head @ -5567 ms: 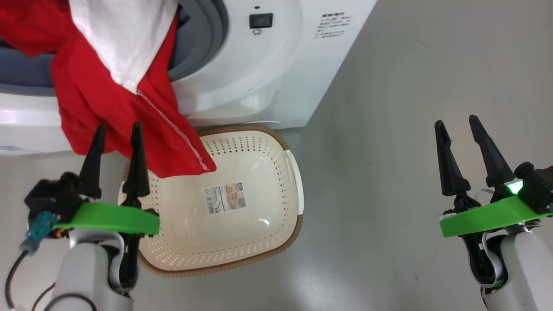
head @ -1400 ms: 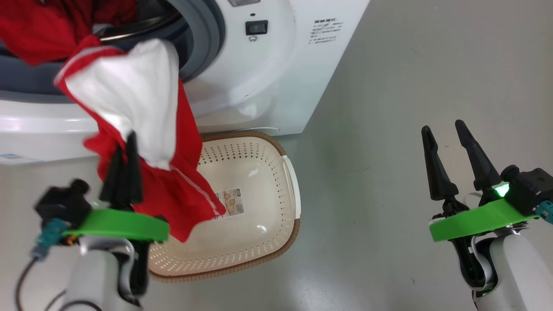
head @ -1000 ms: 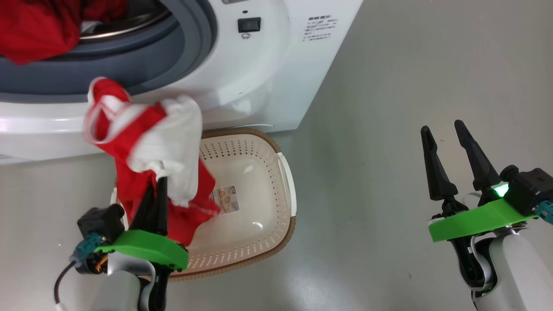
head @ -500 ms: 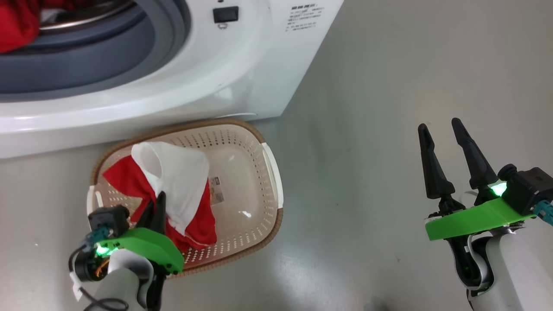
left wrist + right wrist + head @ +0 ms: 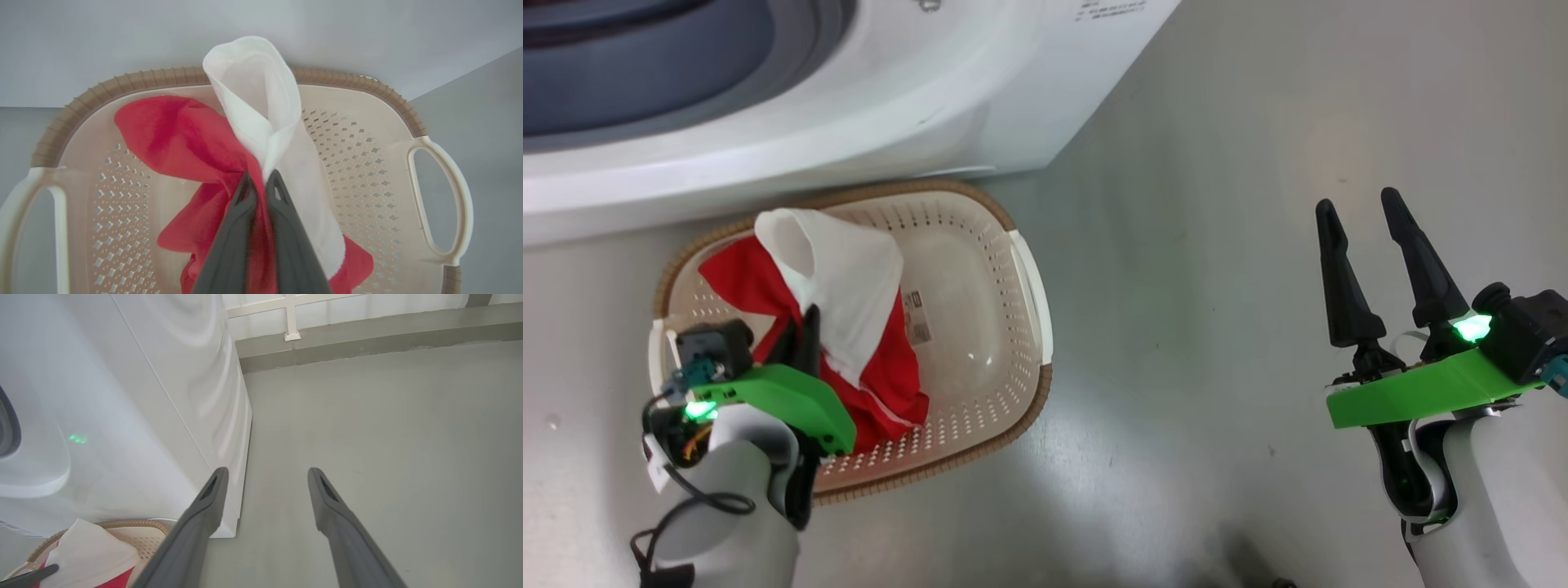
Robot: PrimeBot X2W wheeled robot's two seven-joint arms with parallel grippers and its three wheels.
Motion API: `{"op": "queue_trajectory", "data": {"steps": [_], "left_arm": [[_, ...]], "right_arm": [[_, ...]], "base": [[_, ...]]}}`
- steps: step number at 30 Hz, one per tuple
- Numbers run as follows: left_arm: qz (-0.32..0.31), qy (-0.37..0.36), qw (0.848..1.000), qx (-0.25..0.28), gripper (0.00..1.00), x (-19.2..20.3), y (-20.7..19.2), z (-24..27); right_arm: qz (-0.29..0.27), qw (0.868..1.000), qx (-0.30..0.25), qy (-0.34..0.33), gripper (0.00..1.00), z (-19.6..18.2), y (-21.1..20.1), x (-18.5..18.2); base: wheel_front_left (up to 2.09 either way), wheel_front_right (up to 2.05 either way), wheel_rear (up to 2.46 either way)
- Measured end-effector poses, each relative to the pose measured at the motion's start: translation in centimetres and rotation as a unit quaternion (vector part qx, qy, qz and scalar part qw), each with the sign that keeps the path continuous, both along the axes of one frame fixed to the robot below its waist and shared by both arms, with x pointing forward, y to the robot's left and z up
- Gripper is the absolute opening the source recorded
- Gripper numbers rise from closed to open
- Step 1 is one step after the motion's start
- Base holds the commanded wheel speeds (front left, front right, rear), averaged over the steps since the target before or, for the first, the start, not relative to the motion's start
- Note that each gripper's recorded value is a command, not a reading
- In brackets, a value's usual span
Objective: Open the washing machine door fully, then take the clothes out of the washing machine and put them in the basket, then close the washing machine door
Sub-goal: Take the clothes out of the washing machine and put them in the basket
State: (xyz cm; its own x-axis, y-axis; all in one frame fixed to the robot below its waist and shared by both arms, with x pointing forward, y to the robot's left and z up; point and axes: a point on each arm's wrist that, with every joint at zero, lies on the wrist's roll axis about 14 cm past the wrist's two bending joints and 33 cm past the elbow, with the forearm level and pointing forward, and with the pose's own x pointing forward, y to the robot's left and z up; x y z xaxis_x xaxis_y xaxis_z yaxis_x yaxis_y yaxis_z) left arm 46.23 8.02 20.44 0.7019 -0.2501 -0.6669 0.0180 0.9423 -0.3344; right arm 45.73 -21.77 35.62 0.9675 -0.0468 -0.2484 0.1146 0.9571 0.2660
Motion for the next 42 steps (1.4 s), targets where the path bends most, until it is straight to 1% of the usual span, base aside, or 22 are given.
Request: {"op": "queue_trajectory", "data": {"steps": [4,5,7,8,9,10,11,16,22,26,32,42], "left_arm": [[0.002,0.015,1.000,0.006,0.01,0.1,0.5,-1.3],[0.001,0.018,1.000,0.008,0.04,0.1,0.6,-1.6],[0.003,0.023,1.000,0.008,0.20,0.2,0.6,-2.1],[0.003,0.023,1.000,0.008,0.31,0.3,0.6,-2.2],[0.003,0.024,1.000,0.007,0.45,0.3,0.6,-2.4],[0.004,0.026,1.000,0.007,0.74,0.3,0.6,-2.5],[0.005,0.027,1.000,0.007,1.00,0.3,0.6,-2.7],[0.011,0.023,1.000,0.007,1.00,0.7,0.9,-2.5],[0.021,0.004,1.000,0.007,1.00,1.5,1.3,-1.0],[0.029,-0.023,0.999,0.005,1.00,2.3,1.7,0.9],[0.042,-0.063,0.997,0.004,1.00,2.2,2.6,3.9],[0.064,-0.146,0.987,0.004,1.00,2.2,4.3,10.3]], "right_arm": [[0.001,1.000,0.001,0.010,1.00,-1.1,0.1,0.2],[0.001,1.000,0.001,0.010,1.00,-1.2,0.2,0.4],[0.002,1.000,0.002,0.014,1.00,-1.7,0.2,0.5],[0.002,1.000,0.002,0.017,1.00,-1.9,0.2,0.5],[0.002,1.000,0.002,0.019,1.00,-2.1,0.2,0.4],[0.002,1.000,0.002,0.021,1.00,-2.3,0.2,0.4],[0.002,1.000,0.002,0.023,1.00,-2.5,0.2,0.4],[0.004,1.000,0.003,0.018,1.00,-2.3,0.4,0.8],[0.007,1.000,0.004,0.007,1.00,-1.4,0.5,1.1],[0.011,1.000,0.004,-0.005,1.00,-0.3,0.7,1.2],[0.018,1.000,-0.001,-0.017,1.00,1.3,0.7,0.7],[0.026,0.999,0.000,-0.039,1.00,4.2,1.2,-0.9]], "base": [[0.00,0.00,0.00],[0.00,0.00,0.00],[0.00,0.00,0.00],[0.00,0.00,0.00],[0.00,0.00,0.00],[0.00,0.00,0.00],[0.00,0.00,0.00],[0.00,0.00,0.00],[0.00,0.00,0.00],[0.00,0.00,0.00],[0.00,0.00,0.00],[0.00,0.00,0.00]]}}
